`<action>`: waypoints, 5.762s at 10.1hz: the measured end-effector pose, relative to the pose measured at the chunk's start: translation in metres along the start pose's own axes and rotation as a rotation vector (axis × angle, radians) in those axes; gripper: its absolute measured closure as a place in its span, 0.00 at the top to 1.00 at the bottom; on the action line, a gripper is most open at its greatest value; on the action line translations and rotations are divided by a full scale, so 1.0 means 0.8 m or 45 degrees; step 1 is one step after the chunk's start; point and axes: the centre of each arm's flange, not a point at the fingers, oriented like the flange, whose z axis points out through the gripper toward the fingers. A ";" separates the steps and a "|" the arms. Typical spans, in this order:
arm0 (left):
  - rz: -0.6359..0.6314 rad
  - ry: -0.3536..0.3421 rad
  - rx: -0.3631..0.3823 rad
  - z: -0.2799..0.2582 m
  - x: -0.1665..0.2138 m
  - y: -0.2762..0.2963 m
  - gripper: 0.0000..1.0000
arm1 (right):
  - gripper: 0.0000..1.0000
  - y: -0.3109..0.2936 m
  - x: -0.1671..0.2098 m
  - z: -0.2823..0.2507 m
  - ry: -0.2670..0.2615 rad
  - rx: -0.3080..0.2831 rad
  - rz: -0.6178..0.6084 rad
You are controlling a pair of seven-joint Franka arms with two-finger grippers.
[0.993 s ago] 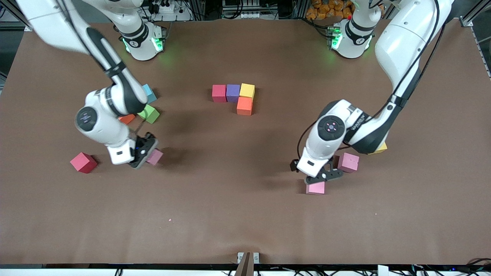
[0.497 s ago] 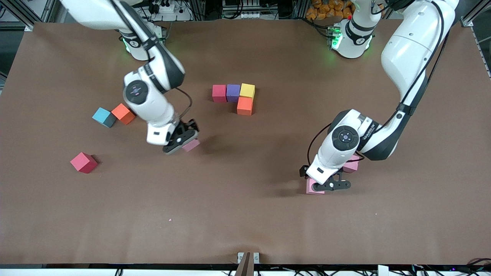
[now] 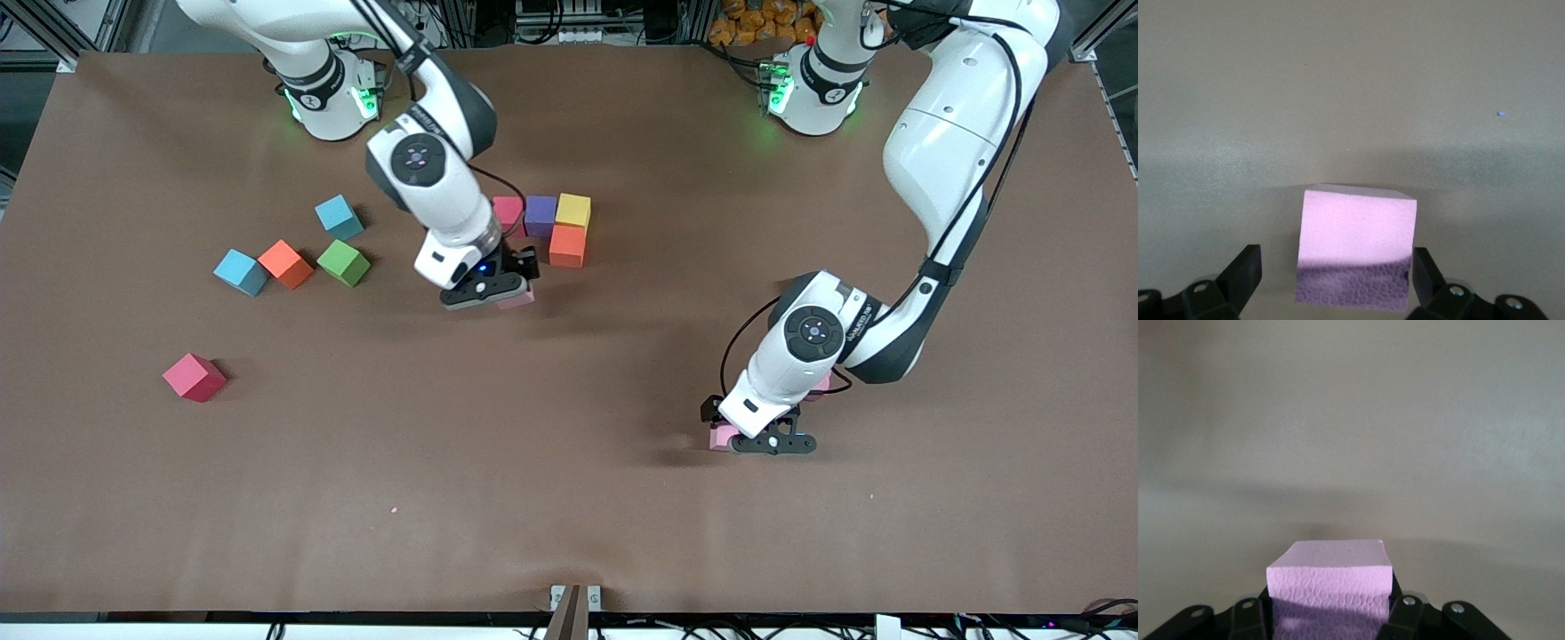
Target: Form number 2 with 11 blocks
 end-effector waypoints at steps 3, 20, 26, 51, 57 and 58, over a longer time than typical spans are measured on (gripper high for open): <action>-0.008 0.007 -0.017 0.009 0.004 0.001 1.00 | 0.58 -0.055 0.007 0.046 0.002 -0.080 0.108; -0.481 -0.069 0.075 -0.083 0.004 0.051 0.59 | 0.58 -0.097 -0.053 0.133 -0.073 -0.177 0.117; -0.795 -0.120 0.127 -0.098 -0.015 0.075 0.59 | 0.58 -0.100 -0.057 0.136 -0.075 -0.170 0.111; -1.547 -0.111 0.165 -0.117 -0.131 0.264 0.59 | 1.00 0.154 0.100 -0.087 -0.074 -0.229 -0.043; -1.879 -0.067 0.137 -0.155 -0.266 0.437 0.56 | 1.00 0.358 0.128 -0.080 -0.187 -0.231 -0.412; -1.951 -0.050 0.161 -0.140 -0.287 0.454 0.56 | 1.00 0.382 0.130 -0.082 -0.195 -0.226 -0.463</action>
